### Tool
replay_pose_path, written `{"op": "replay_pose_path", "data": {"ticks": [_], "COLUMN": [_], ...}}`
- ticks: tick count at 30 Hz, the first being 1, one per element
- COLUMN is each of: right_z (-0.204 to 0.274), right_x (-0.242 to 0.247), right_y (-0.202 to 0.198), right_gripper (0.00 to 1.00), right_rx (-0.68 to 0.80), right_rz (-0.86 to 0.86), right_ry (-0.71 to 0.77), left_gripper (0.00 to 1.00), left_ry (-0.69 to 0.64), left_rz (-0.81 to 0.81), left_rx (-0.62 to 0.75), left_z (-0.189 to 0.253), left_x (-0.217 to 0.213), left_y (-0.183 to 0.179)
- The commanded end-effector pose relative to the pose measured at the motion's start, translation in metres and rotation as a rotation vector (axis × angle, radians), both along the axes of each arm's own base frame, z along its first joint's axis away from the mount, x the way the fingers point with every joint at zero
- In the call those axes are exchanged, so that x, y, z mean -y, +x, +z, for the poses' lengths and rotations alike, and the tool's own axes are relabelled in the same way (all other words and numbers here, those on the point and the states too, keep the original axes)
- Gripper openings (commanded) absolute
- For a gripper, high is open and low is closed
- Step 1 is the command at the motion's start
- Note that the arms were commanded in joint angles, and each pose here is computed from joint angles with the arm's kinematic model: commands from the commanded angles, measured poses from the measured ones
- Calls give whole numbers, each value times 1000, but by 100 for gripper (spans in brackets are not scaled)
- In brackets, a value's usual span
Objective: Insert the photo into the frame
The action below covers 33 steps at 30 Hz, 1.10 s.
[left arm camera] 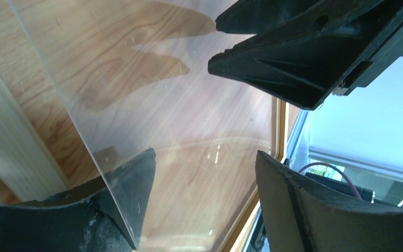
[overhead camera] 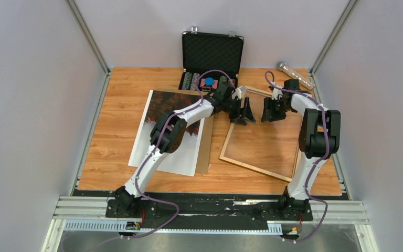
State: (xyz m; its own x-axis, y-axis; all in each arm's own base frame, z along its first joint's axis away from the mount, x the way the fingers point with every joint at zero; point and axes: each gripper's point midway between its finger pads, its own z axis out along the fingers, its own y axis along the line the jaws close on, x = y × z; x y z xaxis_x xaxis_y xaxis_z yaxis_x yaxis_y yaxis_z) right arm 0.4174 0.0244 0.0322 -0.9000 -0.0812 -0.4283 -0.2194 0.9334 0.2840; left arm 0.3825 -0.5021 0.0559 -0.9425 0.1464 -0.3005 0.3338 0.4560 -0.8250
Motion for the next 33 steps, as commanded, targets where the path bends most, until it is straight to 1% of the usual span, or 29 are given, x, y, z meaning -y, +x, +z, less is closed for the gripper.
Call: {"op": "replay_pose_path", "data": {"ticks": [1, 6, 14, 20, 27, 33], "right_z": [-13, -12, -14, -15, -19, -22], "right_x": [4, 4, 3, 3, 4, 4], "right_y": [0, 2, 0, 0, -1, -2], "right_gripper": [48, 48, 48, 47, 47, 47], "right_rx": [-12, -8, -17, -16, -23, -29], "right_rz": [-3, -2, -1, 0, 0, -2], "right_ry": [-29, -27, -21, -22, -26, -25], "left_gripper": [81, 86, 92, 95, 97, 99], "left_ry": [225, 237, 250, 266, 277, 283], "left_rz": [23, 31, 33, 38, 41, 41], "left_rx": [-94, -68, -26, -10, 49, 53], "left_z": [-65, -59, -44, -38, -22, -17], "left_x": [-42, -50, -60, -71, -80, -84], "left_y": [-16, -12, -9, -9, -4, -4]}}
